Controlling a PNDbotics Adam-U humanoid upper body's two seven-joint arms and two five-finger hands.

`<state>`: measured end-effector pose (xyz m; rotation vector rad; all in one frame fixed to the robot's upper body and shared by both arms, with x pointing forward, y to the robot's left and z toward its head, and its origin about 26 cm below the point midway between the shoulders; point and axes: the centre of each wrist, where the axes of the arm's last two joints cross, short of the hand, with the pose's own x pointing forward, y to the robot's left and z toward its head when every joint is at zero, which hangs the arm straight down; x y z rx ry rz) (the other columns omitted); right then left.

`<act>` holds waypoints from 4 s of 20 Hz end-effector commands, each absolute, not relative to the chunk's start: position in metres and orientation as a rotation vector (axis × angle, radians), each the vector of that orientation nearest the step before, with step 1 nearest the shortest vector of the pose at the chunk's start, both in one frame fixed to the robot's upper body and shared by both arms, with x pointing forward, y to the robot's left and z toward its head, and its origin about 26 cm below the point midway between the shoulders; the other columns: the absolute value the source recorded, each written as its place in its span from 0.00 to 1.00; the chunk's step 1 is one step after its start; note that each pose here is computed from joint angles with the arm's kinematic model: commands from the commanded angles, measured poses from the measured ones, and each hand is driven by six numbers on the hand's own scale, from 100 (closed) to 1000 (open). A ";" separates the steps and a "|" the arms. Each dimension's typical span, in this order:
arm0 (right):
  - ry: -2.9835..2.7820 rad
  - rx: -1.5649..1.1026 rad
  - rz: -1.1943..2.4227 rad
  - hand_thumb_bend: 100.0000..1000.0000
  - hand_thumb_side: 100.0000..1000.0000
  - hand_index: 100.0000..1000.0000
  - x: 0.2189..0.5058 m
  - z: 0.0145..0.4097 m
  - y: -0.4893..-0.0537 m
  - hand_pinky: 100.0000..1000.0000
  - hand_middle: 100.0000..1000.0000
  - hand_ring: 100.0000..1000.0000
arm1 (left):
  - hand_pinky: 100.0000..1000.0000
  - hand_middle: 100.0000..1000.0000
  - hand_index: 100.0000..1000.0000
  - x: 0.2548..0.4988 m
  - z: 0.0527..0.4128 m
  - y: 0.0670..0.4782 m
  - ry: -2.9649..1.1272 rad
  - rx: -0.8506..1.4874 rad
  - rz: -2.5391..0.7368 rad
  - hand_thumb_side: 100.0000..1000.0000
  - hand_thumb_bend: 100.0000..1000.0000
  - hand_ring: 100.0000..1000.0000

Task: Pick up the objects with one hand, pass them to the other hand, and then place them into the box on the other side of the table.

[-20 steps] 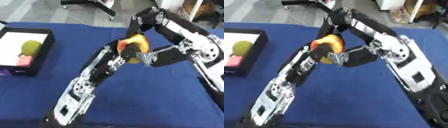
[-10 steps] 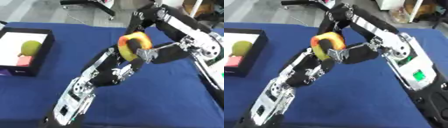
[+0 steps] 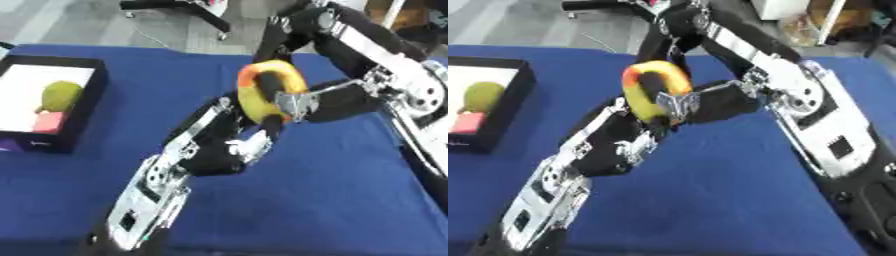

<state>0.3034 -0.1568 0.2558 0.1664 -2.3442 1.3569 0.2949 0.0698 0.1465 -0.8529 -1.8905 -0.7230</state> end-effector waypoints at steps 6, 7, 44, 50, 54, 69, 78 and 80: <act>-2.361 0.123 1.379 0.00 0.00 0.07 0.300 0.265 -0.159 0.15 0.39 0.42 | 0.80 0.41 0.69 0.295 0.152 0.067 -1.909 -0.843 -0.638 0.27 0.00 0.73; -2.357 0.125 1.382 0.00 0.00 0.07 0.300 0.264 -0.158 0.15 0.39 0.42 | 0.79 0.41 0.68 0.295 0.152 0.067 -1.909 -0.841 -0.632 0.28 0.00 0.73; -2.437 0.205 1.489 0.15 0.42 0.75 0.302 0.274 -0.168 0.75 0.98 0.96 | 0.66 0.20 0.47 0.302 0.156 0.071 -1.939 -0.673 -0.336 0.30 0.00 0.52; -2.465 0.201 1.444 0.15 0.43 0.75 0.303 0.276 -0.171 0.75 0.97 0.95 | 0.65 0.20 0.46 0.306 0.158 0.074 -1.962 -0.638 -0.305 0.29 0.00 0.52; -2.522 0.168 1.385 0.14 0.42 0.75 0.304 0.284 -0.180 0.75 0.94 0.92 | 0.65 0.20 0.46 0.311 0.163 0.083 -2.005 -0.575 -0.275 0.29 0.00 0.51; -2.522 -0.019 1.172 0.12 0.40 0.73 0.307 0.267 -0.229 0.75 0.92 0.91 | 0.65 0.19 0.46 0.352 0.187 0.191 -2.117 0.058 -0.063 0.30 0.00 0.52; -2.369 -0.014 1.218 0.11 0.39 0.72 0.303 0.236 -0.230 0.75 0.96 0.94 | 0.66 0.18 0.46 0.389 0.165 0.287 -1.868 0.616 0.152 0.30 0.00 0.54; -2.346 -0.018 1.222 0.11 0.39 0.72 0.303 0.232 -0.230 0.75 0.96 0.95 | 0.66 0.18 0.46 0.394 0.157 0.306 -1.781 0.726 0.174 0.29 0.00 0.54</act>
